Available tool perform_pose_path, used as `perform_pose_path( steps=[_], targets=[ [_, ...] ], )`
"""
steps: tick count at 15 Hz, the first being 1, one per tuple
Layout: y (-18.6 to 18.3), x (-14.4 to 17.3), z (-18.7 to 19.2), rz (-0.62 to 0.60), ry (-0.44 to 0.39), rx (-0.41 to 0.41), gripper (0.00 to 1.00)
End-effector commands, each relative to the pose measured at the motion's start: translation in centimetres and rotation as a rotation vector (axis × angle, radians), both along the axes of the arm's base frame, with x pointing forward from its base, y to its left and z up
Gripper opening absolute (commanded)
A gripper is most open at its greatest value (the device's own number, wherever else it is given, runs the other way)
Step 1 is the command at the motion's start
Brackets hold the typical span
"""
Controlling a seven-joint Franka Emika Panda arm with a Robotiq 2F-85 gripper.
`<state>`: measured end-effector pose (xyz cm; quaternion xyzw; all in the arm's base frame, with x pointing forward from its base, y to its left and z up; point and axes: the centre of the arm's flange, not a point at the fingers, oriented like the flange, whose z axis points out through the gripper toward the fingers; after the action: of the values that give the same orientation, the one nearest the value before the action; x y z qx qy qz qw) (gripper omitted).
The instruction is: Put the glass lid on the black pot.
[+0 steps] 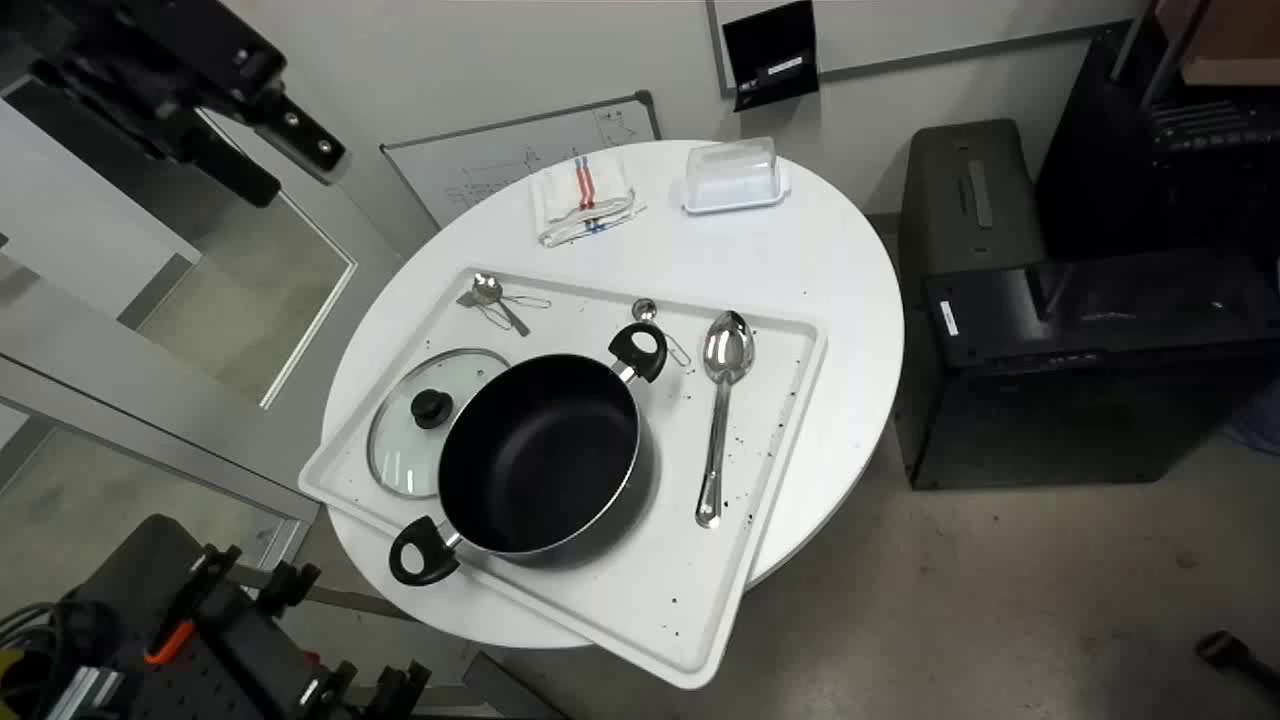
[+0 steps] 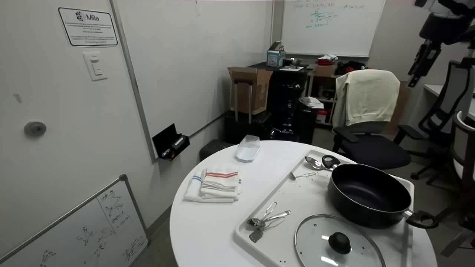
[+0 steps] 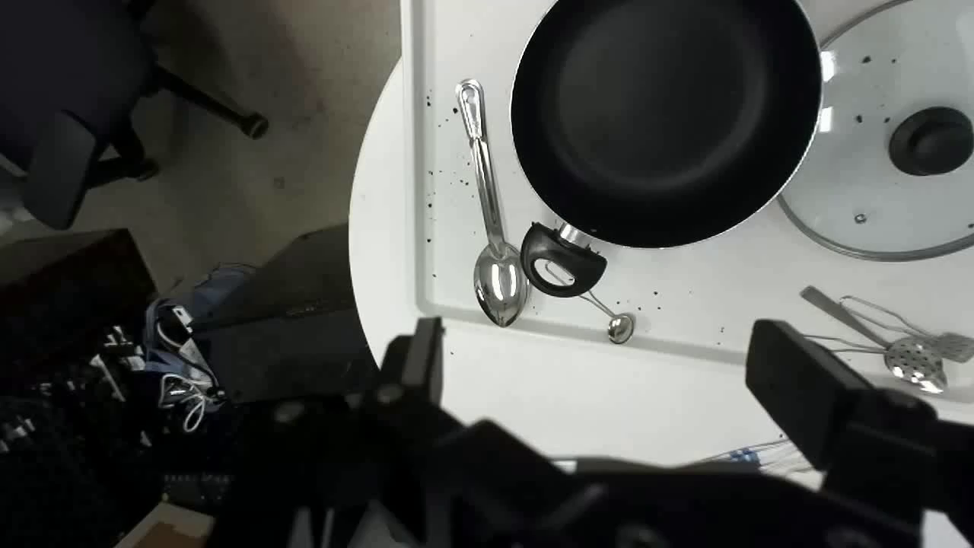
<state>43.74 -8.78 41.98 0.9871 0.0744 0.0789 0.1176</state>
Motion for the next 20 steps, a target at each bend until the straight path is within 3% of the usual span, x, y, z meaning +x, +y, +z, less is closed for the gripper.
perform_pose_path(
  steps=[1, 11, 20],
  targets=[
    [0.0, 0.0, 0.0, 0.0, 0.0, 0.0, 1.0],
    [0.3, 0.4, -0.2, 0.021, 0.001, 0.001, 1.0],
    [7.4, 4.6, -6.8, 0.454, 0.148, 0.141, 1.0]
  ],
)
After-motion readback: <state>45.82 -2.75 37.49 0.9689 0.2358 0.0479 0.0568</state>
